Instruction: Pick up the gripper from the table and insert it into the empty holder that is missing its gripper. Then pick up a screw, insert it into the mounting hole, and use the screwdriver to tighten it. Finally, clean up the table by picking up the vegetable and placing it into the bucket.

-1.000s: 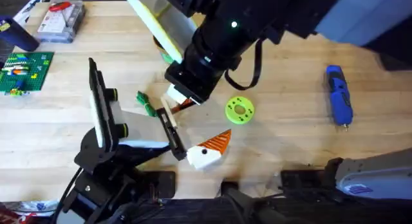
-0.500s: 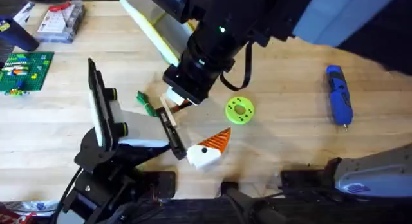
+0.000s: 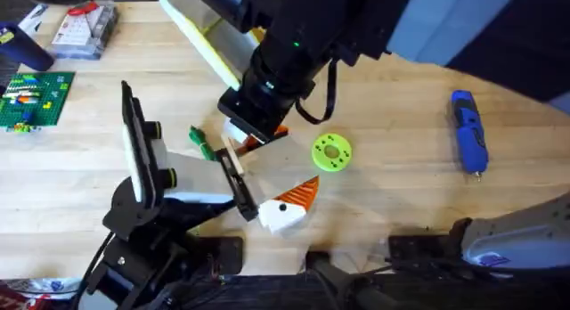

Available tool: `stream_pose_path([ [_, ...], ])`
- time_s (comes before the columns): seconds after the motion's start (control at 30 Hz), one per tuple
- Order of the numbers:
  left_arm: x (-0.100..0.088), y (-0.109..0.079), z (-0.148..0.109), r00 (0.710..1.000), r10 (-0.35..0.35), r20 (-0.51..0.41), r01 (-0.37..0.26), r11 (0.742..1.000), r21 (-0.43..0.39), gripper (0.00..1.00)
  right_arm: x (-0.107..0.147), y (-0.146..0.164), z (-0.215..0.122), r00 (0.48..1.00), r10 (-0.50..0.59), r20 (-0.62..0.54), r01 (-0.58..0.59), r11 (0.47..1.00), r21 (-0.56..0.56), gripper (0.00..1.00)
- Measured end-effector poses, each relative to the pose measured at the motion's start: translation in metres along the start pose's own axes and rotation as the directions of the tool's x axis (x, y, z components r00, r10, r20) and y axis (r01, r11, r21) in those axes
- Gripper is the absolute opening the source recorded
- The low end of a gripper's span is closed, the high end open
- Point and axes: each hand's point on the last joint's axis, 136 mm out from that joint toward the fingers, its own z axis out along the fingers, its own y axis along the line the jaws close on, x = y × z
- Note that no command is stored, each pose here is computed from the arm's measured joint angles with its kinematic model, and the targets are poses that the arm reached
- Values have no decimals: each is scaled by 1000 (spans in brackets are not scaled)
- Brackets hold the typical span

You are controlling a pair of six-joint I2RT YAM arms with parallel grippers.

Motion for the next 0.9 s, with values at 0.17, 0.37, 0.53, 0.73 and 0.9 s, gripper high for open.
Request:
stream_pose_path([
  [0.17, 0, 0, 0, 1000, -1, 0, 1, 1000, 0, 993, -1, 0, 1, 1000, 0, 2, 0, 1000, 0, 5],
  [0.37, 0, -1, 0, 1000, -2, -1, 2, 1000, 3, 993, 2, 0, 1, 1000, 2, -11, -2, 1000, -1, 5],
  [0.53, 0, -1, 0, 1000, -2, -1, 2, 1000, 4, 993, 4, 1, 0, 1000, 3, -21, -4, 1000, -4, 5],
  [0.73, 0, -1, 0, 1000, -2, -1, 2, 1000, 3, 993, 5, 2, 0, 1000, -11, -21, 11, 1000, -13, 5],
  [0.9, 0, -1, 0, 1000, -2, -1, 2, 1000, 3, 993, 5, 4, 0, 1000, -11, -24, 11, 1000, -22, 5],
])
